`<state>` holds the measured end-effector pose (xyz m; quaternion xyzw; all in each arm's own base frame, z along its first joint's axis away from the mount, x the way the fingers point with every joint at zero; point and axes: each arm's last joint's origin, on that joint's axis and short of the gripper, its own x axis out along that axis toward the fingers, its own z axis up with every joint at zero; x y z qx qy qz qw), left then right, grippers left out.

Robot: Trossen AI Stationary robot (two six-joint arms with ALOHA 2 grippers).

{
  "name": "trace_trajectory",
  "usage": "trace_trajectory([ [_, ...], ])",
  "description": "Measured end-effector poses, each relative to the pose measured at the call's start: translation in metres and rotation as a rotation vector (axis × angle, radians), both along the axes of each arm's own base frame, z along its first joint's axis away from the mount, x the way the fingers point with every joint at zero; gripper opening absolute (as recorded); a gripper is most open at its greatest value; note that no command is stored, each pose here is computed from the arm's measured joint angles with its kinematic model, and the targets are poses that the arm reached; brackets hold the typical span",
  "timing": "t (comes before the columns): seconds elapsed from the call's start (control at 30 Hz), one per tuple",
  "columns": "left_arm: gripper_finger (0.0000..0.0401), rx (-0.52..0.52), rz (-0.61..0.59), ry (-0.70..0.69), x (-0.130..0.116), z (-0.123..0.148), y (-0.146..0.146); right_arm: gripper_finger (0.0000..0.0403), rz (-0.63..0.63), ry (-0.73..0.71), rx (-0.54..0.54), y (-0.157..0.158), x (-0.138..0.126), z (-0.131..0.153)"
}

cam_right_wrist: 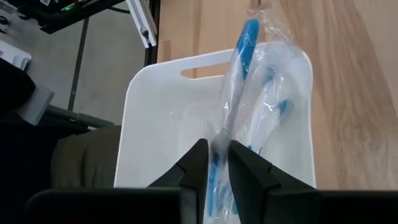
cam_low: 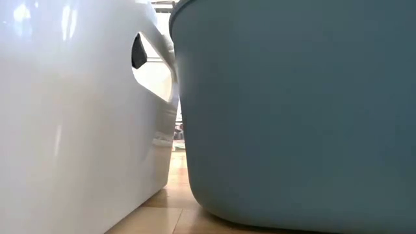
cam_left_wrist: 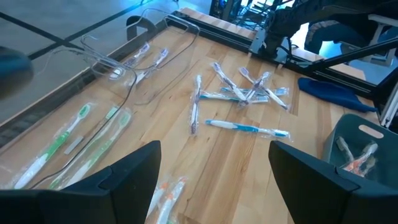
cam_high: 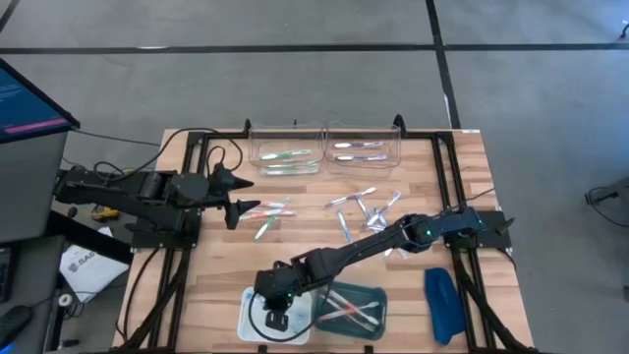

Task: Pick & Place Toothbrushes
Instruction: Put the blue toothbrush into the white bin

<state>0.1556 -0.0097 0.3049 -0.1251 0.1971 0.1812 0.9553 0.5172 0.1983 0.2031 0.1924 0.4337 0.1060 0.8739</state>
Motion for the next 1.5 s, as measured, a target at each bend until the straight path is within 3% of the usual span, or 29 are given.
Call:
trace_trajectory([
  [0.87,0.0292,-0.002,-0.005,0.0,0.0001,0.0,-0.0002,0.006,0.004,-0.012,-0.021,-0.0001,0.0002,0.0001],
  [1.03,0.0292,-0.003,-0.005,0.0,0.0001,0.0,-0.0002,0.0098,0.001,-0.012,-0.023,-0.0002,0.0002,0.0001],
  [1.3,0.0292,-0.003,-0.006,0.0,0.0001,0.0,-0.0002,0.0209,-0.004,-0.046,-0.051,-0.0008,0.002,0.0013],
  [1.4,0.0292,-0.003,-0.006,0.0,0.0001,0.0,-0.0002,0.0215,0.005,-0.069,-0.052,-0.0003,0.0032,0.0027],
  [1.5,0.0292,-0.003,-0.006,0.0,0.0001,0.0,-0.0002,0.0183,0.008,-0.069,-0.056,-0.0003,0.0031,0.0026],
])
